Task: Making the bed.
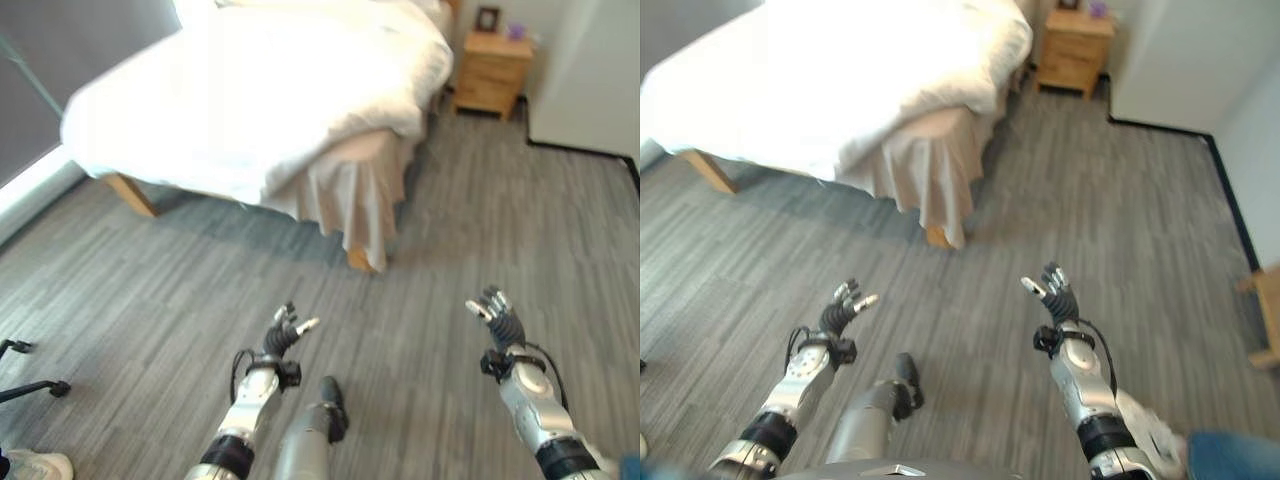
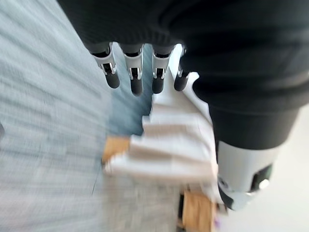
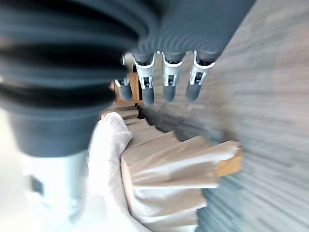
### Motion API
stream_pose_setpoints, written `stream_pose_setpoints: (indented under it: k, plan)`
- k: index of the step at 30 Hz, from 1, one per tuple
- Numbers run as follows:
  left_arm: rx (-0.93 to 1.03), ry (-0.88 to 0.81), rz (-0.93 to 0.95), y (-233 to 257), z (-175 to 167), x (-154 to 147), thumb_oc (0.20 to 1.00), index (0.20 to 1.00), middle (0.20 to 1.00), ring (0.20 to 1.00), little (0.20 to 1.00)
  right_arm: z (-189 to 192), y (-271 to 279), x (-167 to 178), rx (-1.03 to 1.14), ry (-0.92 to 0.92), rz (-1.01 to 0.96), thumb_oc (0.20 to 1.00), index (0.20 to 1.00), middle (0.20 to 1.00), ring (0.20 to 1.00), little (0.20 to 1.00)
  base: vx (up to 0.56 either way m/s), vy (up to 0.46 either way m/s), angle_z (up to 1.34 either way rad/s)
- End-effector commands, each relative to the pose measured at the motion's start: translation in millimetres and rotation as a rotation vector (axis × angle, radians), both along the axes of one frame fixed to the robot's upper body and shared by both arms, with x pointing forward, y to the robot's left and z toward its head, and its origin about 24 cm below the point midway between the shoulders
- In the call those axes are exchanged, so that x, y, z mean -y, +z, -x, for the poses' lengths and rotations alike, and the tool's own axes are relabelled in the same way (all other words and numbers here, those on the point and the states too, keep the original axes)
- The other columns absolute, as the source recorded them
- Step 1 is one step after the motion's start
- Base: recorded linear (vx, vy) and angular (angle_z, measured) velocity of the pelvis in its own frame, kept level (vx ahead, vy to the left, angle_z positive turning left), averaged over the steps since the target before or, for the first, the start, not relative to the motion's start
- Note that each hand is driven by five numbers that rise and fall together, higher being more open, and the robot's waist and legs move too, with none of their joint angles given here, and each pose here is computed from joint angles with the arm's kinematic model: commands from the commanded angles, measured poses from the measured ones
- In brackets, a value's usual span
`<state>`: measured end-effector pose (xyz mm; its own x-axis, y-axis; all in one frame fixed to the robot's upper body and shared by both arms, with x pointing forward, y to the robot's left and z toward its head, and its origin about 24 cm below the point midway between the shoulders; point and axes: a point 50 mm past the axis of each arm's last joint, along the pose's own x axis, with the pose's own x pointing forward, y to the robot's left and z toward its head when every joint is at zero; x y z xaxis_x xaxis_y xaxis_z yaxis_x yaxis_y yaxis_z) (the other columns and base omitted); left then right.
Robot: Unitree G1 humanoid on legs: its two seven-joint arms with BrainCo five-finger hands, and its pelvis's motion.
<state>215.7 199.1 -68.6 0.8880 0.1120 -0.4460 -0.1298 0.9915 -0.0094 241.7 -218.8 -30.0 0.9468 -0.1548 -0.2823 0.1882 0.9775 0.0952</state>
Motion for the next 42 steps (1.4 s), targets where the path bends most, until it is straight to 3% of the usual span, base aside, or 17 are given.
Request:
stream_pose_setpoints:
  k: [1,4,7,12,17,20,23,25,27,29,31,32,34,37,42]
  plan:
    - [0.193,-0.069,-0.013,38,-30,6,1.0,1.0,1.0,1.0,1.0,-23,33,-13,0.165,0.083,0.027,1.0,1.0,1.0,1.0,1.0,0.73,0.256,0.06]
    - [0.205,-0.142,-0.122,46,-48,11,1.0,1.0,1.0,1.0,1.0,-23,24,-38,0.133,0.142,-0.011,1.0,1.0,1.0,1.0,1.0,0.59,0.186,0.57]
    - [0.257,-0.174,-0.149,58,-57,12,1.0,1.0,1.0,1.0,1.0,-25,27,-37,0.132,0.192,0.071,1.0,1.0,1.0,1.0,1.0,0.53,-0.076,1.45]
    - [0.238,-0.237,-0.164,52,-50,13,1.0,1.0,1.0,1.0,1.0,-20,33,-22,0.152,0.161,0.087,1.0,1.0,1.0,1.0,1.0,0.4,-0.312,1.16]
    - [0.176,-0.272,-0.177,38,-30,5,1.0,1.0,1.0,1.0,1.0,-24,48,13,0.168,0.117,0.192,1.0,1.0,1.0,1.0,1.0,0.21,-0.227,0.69]
    - [0.115,-0.25,-0.14,27,-10,-7,1.0,1.0,1.0,1.0,1.0,-30,75,43,0.208,0.13,0.324,1.0,1.0,1.0,1.0,1.0,0.13,-0.204,0.1]
    - [0.05,-0.26,-0.116,15,10,-13,1.0,1.0,1.0,1.0,1.0,-39,131,78,0.281,0.179,0.608,1.0,1.0,1.0,1.0,1.0,0.11,-0.108,0.14]
    - [0.029,-0.337,-0.077,9,18,0,1.0,1.0,1.0,1.0,1.0,-57,192,101,0.351,0.136,0.914,1.0,1.0,1.0,1.0,1.0,0.1,-0.05,-0.2]
    - [0.025,-0.38,-0.054,8,20,10,1.0,1.0,1.0,1.0,1.0,-70,209,109,0.349,0.093,0.97,1.0,1.0,1.0,1.0,1.0,0.03,-0.014,0.09]
    - [0.024,-0.428,-0.037,8,20,18,1.0,1.0,1.0,1.0,1.0,-90,240,118,0.299,0.068,1.133,1.0,1.0,1.0,1.0,1.0,-0.04,-0.016,-0.01]
    - [0.024,-0.468,-0.05,9,18,19,1.0,1.0,1.0,1.0,1.0,-108,278,123,0.182,0.048,1.501,1.0,1.0,1.0,1.0,1.0,-0.09,-0.002,0.02]
    - [0.027,-0.464,-0.046,9,18,20,1.0,1.0,1.0,1.0,1.0,-109,280,121,0.187,0.051,1.505,1.0,1.0,1.0,1.0,1.0,-0.09,0.01,0.14]
    - [0.026,-0.466,-0.059,11,14,15,1.0,1.0,1.0,1.0,1.0,-120,299,118,0.065,0.079,1.804,1.0,1.0,1.0,1.0,1.0,-0.11,-0.002,0.06]
    - [0.058,-0.447,-0.077,20,6,4,1.0,1.0,1.0,1.0,1.0,-124,335,132,-0.051,-0.084,1.852,1.0,1.0,1.0,1.0,1.0,-0.12,-0.034,0.08]
    - [0.085,-0.382,-0.104,28,0,-9,1.0,1.0,1.0,1.0,1.0,-116,387,129,0.086,-0.293,1.751,1.0,1.0,1.0,1.0,1.0,-0.1,-0.042,0.23]
